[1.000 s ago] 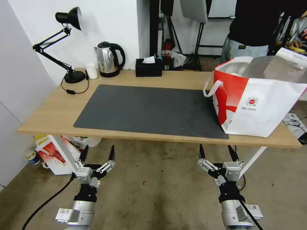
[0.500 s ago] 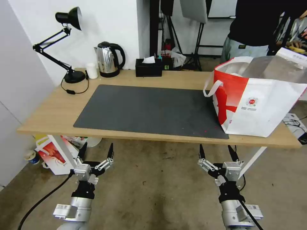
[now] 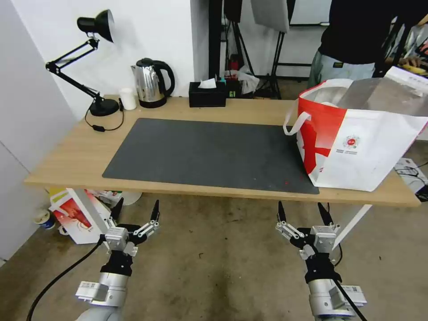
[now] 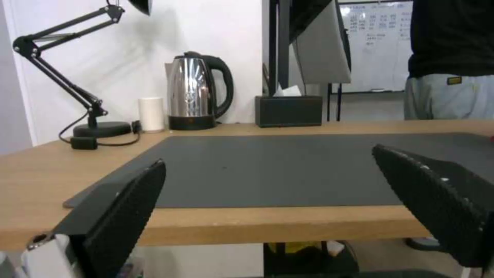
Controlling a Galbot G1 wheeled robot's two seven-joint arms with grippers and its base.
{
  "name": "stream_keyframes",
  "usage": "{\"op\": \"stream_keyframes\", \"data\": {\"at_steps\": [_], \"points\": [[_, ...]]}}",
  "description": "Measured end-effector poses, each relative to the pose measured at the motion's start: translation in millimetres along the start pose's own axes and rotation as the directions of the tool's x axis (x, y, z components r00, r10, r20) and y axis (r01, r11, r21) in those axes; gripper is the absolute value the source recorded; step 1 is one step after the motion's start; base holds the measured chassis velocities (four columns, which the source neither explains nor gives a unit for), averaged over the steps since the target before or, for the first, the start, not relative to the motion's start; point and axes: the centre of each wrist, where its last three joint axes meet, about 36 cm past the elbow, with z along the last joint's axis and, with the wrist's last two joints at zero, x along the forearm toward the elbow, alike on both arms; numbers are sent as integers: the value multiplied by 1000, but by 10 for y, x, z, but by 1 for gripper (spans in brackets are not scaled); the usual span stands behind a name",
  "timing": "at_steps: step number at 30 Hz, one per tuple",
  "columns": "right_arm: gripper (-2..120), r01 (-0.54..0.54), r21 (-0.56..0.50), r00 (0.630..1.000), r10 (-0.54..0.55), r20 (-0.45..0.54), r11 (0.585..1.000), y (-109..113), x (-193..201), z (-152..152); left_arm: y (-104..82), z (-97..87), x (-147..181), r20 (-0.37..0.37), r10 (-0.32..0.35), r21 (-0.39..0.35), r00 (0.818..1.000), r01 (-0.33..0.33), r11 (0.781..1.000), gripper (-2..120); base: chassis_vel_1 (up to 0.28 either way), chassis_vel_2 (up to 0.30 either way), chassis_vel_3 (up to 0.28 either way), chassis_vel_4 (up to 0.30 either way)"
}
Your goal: Pick up the trash from the table and place it into the takeout bag.
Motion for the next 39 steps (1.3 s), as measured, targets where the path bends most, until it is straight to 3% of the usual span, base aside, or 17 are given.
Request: {"op": "stream_keyframes", "data": {"at_steps": [39], "points": [[100,0,0,1000,0,0,1000,0,0,0,1,1,3,0,0,1,1000,0,1000,100,0,0,0,0]]}}
